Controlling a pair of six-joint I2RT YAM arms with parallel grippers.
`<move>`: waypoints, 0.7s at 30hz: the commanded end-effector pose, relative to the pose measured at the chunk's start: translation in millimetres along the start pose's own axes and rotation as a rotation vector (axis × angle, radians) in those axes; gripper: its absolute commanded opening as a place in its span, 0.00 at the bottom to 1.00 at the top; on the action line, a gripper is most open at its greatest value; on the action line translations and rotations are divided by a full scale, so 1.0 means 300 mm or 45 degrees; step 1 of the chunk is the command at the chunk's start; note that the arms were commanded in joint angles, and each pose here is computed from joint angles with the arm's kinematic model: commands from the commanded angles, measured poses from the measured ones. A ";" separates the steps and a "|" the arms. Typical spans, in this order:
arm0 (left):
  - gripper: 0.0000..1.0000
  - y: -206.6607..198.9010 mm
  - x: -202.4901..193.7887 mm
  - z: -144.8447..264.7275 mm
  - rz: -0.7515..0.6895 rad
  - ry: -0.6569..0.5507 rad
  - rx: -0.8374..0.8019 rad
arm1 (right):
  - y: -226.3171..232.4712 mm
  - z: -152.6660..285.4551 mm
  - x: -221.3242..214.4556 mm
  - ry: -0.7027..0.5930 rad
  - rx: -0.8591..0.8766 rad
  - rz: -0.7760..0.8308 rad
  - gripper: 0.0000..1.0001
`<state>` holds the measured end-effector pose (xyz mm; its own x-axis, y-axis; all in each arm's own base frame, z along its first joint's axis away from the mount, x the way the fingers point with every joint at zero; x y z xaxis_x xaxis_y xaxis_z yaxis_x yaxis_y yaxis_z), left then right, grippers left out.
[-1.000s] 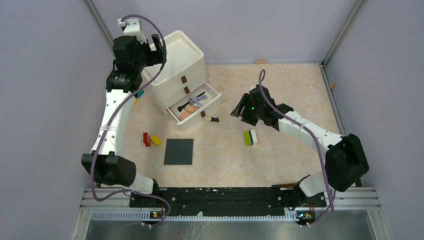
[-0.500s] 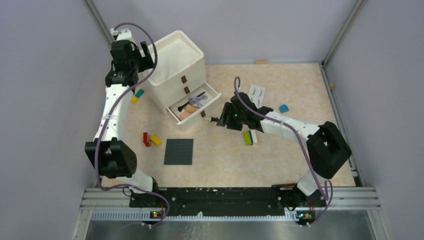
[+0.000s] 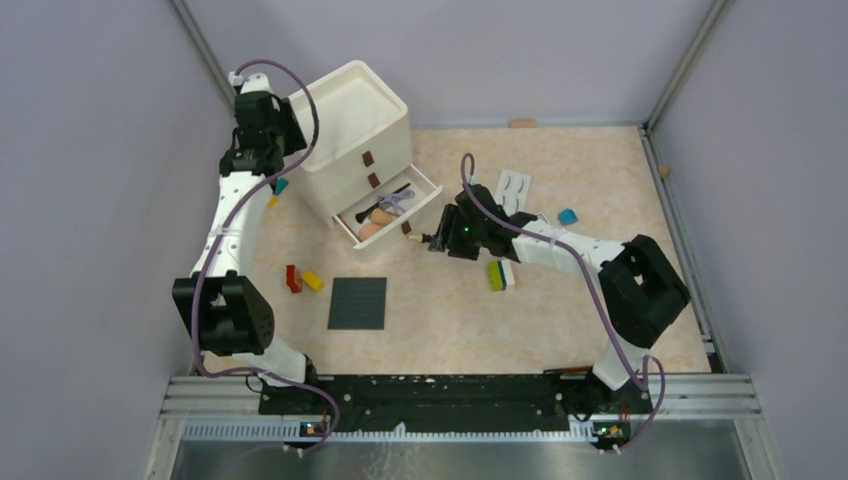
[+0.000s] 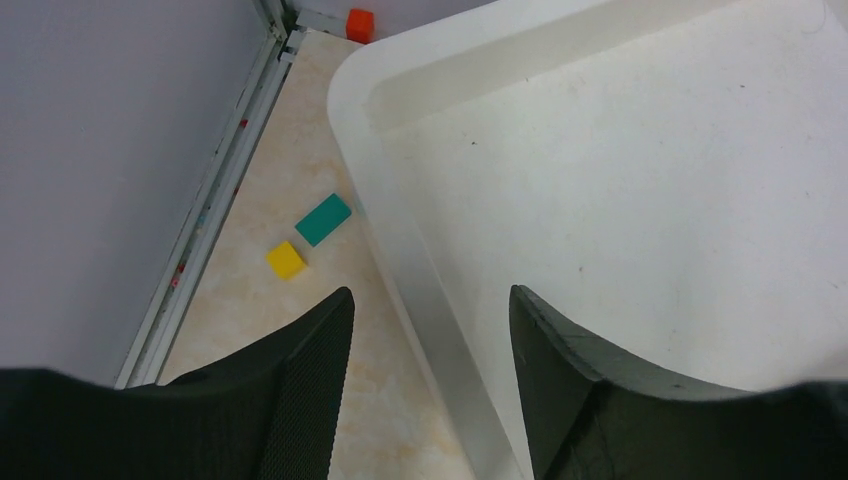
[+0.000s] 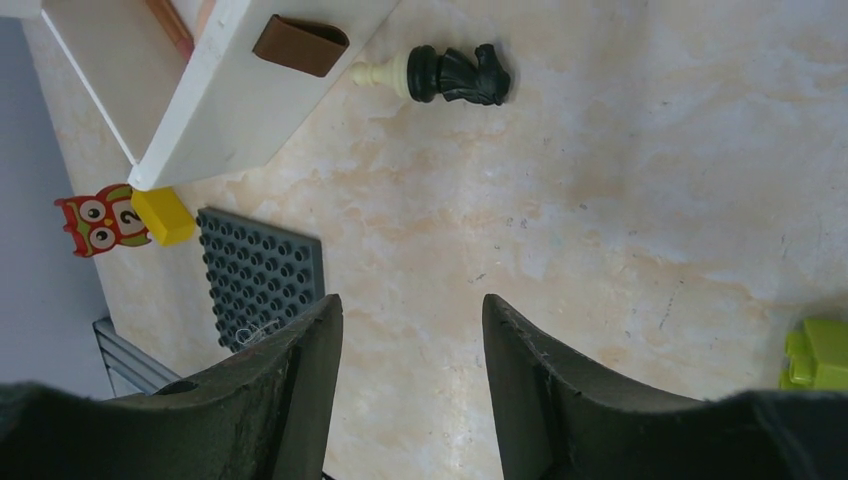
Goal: Organize the makeup
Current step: Close the drawer in the storage box.
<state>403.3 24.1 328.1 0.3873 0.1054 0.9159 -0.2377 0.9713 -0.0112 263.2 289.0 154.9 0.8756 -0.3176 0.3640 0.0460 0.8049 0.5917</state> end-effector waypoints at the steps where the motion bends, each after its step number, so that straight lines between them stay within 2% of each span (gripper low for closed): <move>1: 0.62 0.000 0.006 -0.026 0.027 -0.034 0.025 | 0.067 -0.018 0.039 -0.088 0.085 0.000 0.53; 6: 0.54 0.000 -0.020 -0.041 0.012 -0.001 0.032 | 0.092 -0.081 0.079 -0.157 0.070 -0.020 0.53; 14: 0.31 -0.008 -0.064 -0.061 0.002 0.045 0.012 | 0.106 -0.164 0.173 -0.340 0.017 -0.078 0.52; 21: 0.26 -0.010 -0.076 -0.059 0.003 0.053 -0.001 | 0.119 -0.262 0.223 -0.364 -0.041 -0.081 0.51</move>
<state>411.4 23.6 311.7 0.3940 0.1279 0.9101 -0.2635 0.9644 -0.0215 335.7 324.1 136.0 0.7502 -0.4495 0.4849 0.1134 0.8100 0.5754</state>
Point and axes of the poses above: each gripper's point midway between its finger pads, its own z axis back along the fingers, its own y axis along the line the jaws close on, x = y × z, the point moved 8 cm from there along z, back along the fingers, and after that the axes turned 6 degrees about -z, right-handed, at the moved point
